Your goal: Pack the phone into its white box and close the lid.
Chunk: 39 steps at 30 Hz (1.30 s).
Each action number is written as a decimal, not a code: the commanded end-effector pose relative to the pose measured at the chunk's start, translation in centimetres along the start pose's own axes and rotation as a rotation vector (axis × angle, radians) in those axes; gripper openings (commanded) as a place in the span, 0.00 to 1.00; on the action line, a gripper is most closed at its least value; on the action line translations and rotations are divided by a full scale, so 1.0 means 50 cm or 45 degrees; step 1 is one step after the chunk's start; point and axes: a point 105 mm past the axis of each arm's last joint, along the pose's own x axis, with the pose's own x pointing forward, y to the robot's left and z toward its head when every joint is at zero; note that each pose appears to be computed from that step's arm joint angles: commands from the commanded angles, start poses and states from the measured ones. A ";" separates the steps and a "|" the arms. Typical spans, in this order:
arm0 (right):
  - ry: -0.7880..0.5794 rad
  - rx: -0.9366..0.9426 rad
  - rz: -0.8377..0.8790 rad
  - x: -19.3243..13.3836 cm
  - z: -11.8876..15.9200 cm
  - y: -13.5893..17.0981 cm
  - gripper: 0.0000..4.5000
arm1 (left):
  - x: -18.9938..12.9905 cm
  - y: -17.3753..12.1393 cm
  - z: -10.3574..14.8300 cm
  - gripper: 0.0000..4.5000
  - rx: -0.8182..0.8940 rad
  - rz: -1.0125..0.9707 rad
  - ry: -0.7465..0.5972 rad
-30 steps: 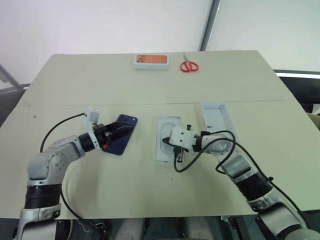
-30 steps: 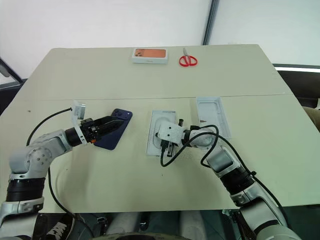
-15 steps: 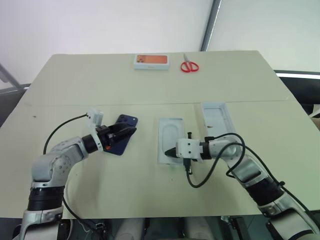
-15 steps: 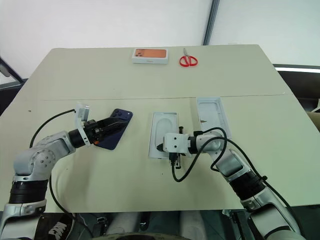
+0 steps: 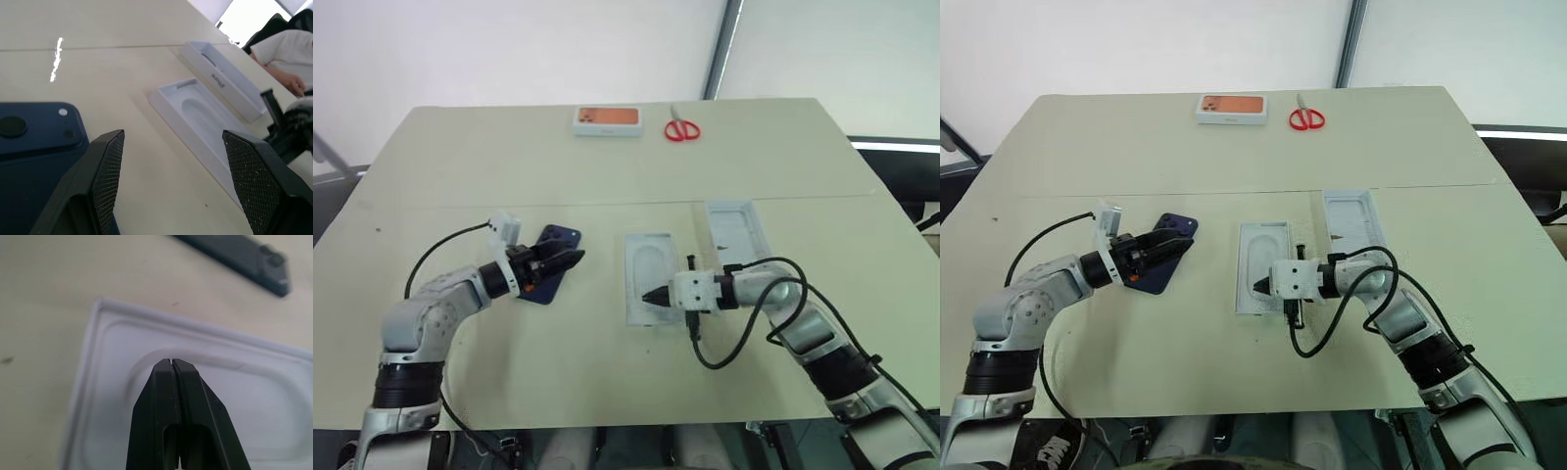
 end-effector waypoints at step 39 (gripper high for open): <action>0.257 0.197 -0.017 0.227 0.060 -0.038 0.01 | -0.050 0.109 -0.130 0.76 -0.461 -0.012 0.655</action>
